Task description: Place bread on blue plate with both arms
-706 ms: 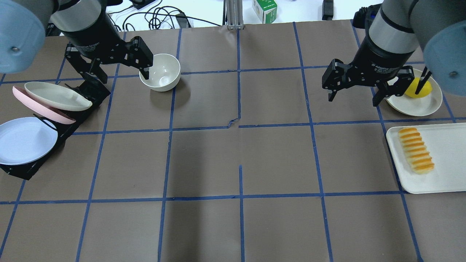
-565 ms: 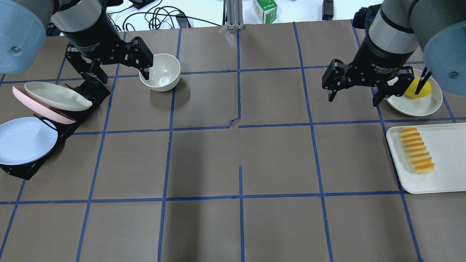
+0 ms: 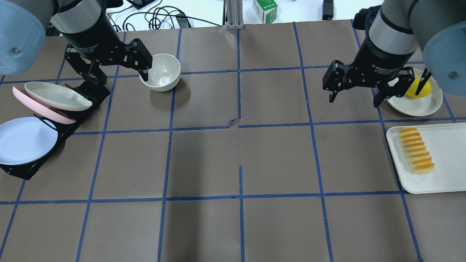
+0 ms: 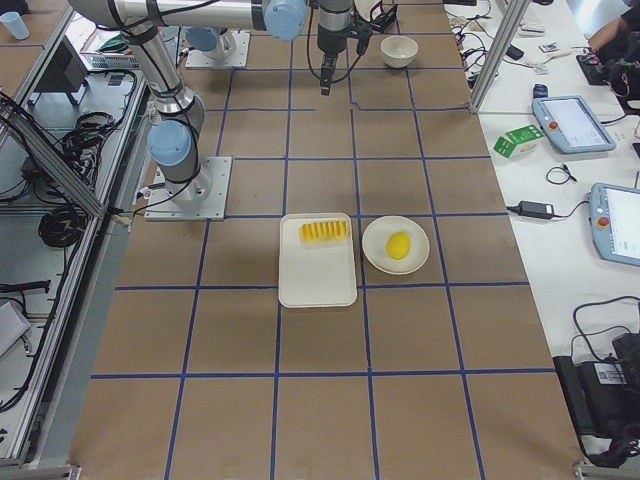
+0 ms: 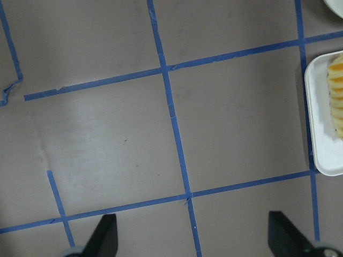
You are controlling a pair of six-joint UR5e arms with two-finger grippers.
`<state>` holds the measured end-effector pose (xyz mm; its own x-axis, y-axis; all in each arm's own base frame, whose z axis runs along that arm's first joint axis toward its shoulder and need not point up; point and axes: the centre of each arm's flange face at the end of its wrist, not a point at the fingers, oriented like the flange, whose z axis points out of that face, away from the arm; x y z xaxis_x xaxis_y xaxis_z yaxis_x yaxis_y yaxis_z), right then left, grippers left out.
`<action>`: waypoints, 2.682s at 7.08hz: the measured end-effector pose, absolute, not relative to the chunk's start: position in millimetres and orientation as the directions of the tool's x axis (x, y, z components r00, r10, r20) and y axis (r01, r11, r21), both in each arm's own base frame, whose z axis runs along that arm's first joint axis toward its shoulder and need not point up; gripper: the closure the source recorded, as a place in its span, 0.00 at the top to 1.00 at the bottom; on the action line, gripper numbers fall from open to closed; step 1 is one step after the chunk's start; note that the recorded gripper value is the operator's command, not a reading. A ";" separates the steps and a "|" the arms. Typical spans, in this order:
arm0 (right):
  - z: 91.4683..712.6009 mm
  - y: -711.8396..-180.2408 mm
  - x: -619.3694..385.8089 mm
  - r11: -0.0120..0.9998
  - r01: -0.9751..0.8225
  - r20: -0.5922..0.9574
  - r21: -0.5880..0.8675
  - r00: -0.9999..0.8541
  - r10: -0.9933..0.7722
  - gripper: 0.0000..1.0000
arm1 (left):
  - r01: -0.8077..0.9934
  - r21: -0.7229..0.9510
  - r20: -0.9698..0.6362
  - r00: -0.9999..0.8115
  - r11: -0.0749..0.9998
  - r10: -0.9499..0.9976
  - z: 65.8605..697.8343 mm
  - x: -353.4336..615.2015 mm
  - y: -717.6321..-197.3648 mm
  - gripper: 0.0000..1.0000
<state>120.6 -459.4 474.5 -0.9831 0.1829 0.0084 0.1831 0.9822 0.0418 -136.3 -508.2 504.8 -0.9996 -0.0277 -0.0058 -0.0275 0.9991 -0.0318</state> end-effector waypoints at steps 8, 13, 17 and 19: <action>420.9 -471.8 58.0 0.982 0.184 0.002 0.045 -0.983 0.184 1.00 | -0.548 0.043 -0.139 -0.831 0.835 -0.538 458.0 268.8 -456.6 1.00; 336.8 -503.3 -99.4 0.999 -0.028 -0.011 0.031 -1.000 -0.027 1.00 | -0.553 0.060 -0.182 -0.825 0.831 -0.535 316.3 379.7 -470.1 1.00; 259.1 -508.4 -178.2 0.991 -0.115 -0.050 0.070 -0.992 -0.112 1.00 | -0.539 0.086 -0.148 -0.839 0.838 -0.524 270.3 401.1 -490.5 0.79; 227.2 -509.4 -189.5 0.984 -0.117 -0.047 0.138 -0.993 -0.111 1.00 | -0.536 0.091 -0.143 -0.841 0.839 -0.522 260.0 403.2 -492.8 0.47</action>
